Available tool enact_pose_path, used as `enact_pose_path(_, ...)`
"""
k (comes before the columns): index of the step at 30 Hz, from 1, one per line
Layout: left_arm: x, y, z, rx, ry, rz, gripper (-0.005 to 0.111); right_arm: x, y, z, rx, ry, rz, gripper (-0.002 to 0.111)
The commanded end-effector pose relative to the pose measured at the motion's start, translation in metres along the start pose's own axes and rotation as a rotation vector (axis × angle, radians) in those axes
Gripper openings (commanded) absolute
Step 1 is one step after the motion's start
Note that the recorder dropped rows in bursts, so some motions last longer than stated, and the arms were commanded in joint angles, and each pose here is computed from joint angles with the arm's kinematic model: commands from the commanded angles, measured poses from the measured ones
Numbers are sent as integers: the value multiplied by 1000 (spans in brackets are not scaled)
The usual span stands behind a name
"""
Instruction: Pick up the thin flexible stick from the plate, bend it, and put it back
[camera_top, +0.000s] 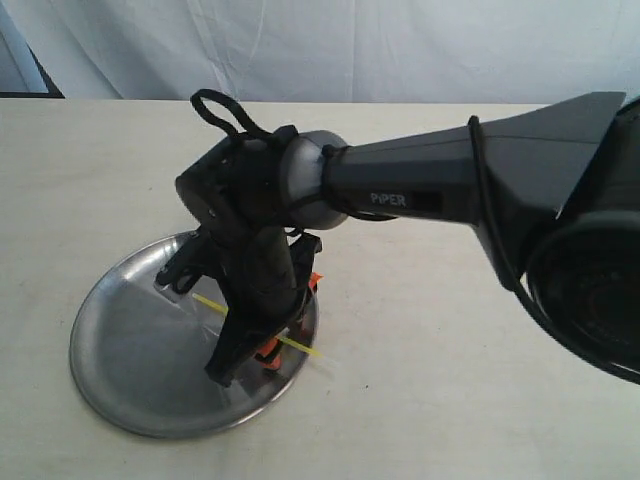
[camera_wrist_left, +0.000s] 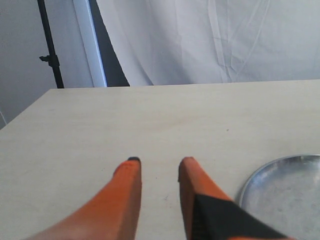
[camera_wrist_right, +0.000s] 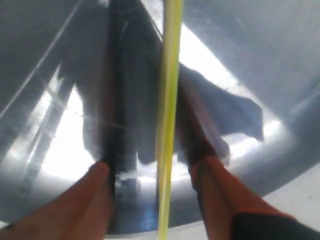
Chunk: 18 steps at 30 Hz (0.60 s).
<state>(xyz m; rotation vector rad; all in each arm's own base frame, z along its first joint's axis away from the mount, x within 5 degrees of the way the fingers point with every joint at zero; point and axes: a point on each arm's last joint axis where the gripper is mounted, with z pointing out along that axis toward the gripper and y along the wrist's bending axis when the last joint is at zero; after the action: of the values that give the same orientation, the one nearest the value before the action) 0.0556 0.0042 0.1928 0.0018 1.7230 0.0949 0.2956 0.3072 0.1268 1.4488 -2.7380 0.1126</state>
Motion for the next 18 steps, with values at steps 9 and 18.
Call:
enact_pose_path(9,1,0,0,-6,0,4,28,6,-4,-58,44,-165,-3,0)
enact_pose_path(18,1,0,0,-6,0,4,28,68,8,-180,-1,-535,32,-1)
